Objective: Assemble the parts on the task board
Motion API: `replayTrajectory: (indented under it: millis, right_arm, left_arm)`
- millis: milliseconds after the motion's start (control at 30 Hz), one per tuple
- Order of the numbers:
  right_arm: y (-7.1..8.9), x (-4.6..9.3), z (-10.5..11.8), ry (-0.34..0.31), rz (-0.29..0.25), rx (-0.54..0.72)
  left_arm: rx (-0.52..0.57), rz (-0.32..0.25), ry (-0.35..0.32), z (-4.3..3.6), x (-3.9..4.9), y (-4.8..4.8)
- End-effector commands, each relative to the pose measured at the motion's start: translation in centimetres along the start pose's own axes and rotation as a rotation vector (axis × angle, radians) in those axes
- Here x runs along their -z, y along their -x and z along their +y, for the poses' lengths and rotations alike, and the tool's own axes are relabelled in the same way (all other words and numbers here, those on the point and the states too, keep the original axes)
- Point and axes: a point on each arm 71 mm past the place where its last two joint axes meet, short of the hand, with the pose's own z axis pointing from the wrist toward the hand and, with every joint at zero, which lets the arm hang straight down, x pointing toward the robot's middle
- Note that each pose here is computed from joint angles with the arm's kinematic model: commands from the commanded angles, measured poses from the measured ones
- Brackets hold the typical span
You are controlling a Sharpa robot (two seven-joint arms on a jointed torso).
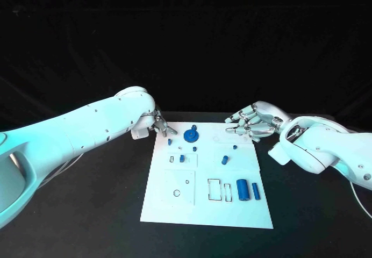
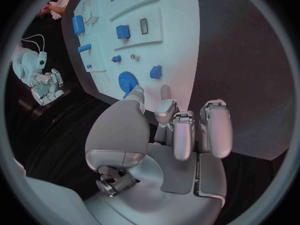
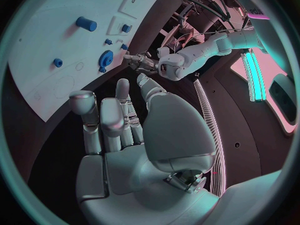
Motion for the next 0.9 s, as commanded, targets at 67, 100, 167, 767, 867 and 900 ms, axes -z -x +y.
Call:
replayTrajectory:
  millis: [67,100,167,767,867,900]
  right_arm:
    - [-0.21,-0.05,0.07,0.007,0.018,0.015]
    - [-0.22,-0.06,0.08,0.007,0.018,0.015]
    - [-0.22,-0.07,0.08,0.008,0.018,0.015]
    - [-0.2,-0.2,-0.07,0.002,0.022,0.017]
    - [-0.21,-0.22,-0.07,0.002,0.022,0.017]
    - [-0.21,-0.22,-0.07,0.002,0.022,0.017]
  left_arm:
    - [-0.032,0.032,-0.02,-0.27,-0.24,-0.4]
    - [-0.033,0.035,-0.02,-0.26,-0.27,-0.44]
    - [-0.035,0.038,-0.019,-0.27,-0.31,-0.5]
    - [-0.062,0.062,-0.017,-0.39,-0.32,-0.83]
    - [-0.067,0.065,-0.015,-0.38,-0.31,-0.86]
    - [-0.069,0.066,-0.015,-0.39,-0.31,-0.87]
